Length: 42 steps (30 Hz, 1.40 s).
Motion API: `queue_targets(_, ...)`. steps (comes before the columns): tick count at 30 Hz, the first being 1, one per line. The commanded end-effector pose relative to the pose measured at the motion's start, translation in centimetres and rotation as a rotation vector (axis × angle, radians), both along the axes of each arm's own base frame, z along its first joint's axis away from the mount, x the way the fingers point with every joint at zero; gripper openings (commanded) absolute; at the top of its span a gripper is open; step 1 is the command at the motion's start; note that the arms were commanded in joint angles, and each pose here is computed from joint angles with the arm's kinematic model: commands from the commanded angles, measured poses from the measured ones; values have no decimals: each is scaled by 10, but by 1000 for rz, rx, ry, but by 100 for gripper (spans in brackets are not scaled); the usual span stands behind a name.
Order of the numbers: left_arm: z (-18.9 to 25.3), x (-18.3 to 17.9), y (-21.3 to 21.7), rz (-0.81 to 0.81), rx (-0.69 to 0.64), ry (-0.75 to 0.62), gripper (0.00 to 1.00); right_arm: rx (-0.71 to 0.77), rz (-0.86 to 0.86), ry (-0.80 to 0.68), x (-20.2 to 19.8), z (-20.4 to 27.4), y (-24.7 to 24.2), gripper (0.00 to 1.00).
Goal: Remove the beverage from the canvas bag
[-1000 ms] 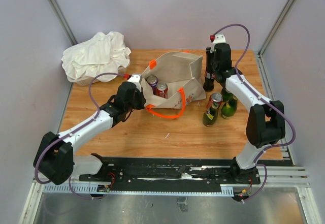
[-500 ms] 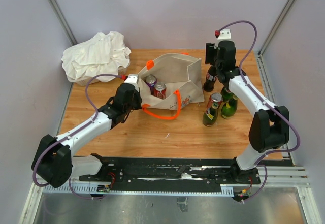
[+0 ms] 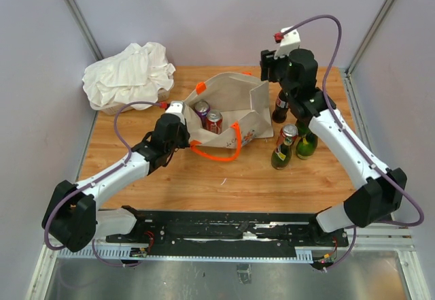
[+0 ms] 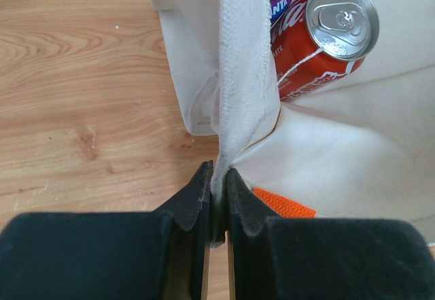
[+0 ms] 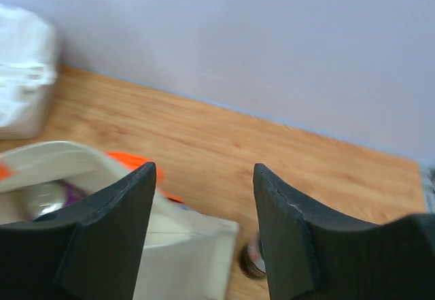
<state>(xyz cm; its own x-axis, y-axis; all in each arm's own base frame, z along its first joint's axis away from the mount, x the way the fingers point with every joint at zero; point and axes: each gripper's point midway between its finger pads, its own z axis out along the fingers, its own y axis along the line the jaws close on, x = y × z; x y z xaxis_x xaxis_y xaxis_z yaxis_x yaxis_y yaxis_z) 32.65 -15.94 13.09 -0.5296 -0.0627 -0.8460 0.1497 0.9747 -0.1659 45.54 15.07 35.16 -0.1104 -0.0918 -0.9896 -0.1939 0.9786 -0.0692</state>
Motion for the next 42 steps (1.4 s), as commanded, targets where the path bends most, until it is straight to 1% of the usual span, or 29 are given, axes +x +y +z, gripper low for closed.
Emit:
queue_targets(1,1,1,12,62,2,-23,10,-44,286,-76,-52,50,75,58)
queue_targets(5,-3,1,6,40,-15,-13,10,-23,479,-25,-79,42,128,53)
queue_targets(9,-4,1,0,21,-38,-9,10,6,563,85,-84,3,155,51)
queue_targets(10,-5,1,-2,16,-46,-8,10,8,571,119,-84,-8,158,52)
queue_targets(14,-2,0,-6,4,-73,-13,10,1,621,244,-85,-52,172,62)
queue_targets(16,-1,-1,-6,1,-81,-19,10,5,649,290,-87,-69,179,66)
queue_targets(19,0,-2,-7,-3,-88,-20,10,1,663,355,-86,-96,185,70)
queue_targets(25,-1,-4,-10,-17,-96,-11,10,0,672,469,-83,-144,196,82)
queue_targets(31,0,-4,-10,-22,-92,-11,11,-22,662,541,-80,-178,199,85)
queue_targets(33,1,-3,-11,-25,-90,-13,11,-30,656,557,-79,-187,200,88)
queue_targets(35,2,-2,-11,-28,-86,-14,11,-40,644,568,-77,-195,200,96)
queue_targets(37,2,-2,-11,-31,-83,-13,11,-51,622,577,-73,-202,199,99)
queue_targets(42,2,-2,-11,-34,-76,-12,11,-81,577,602,-64,-220,197,100)
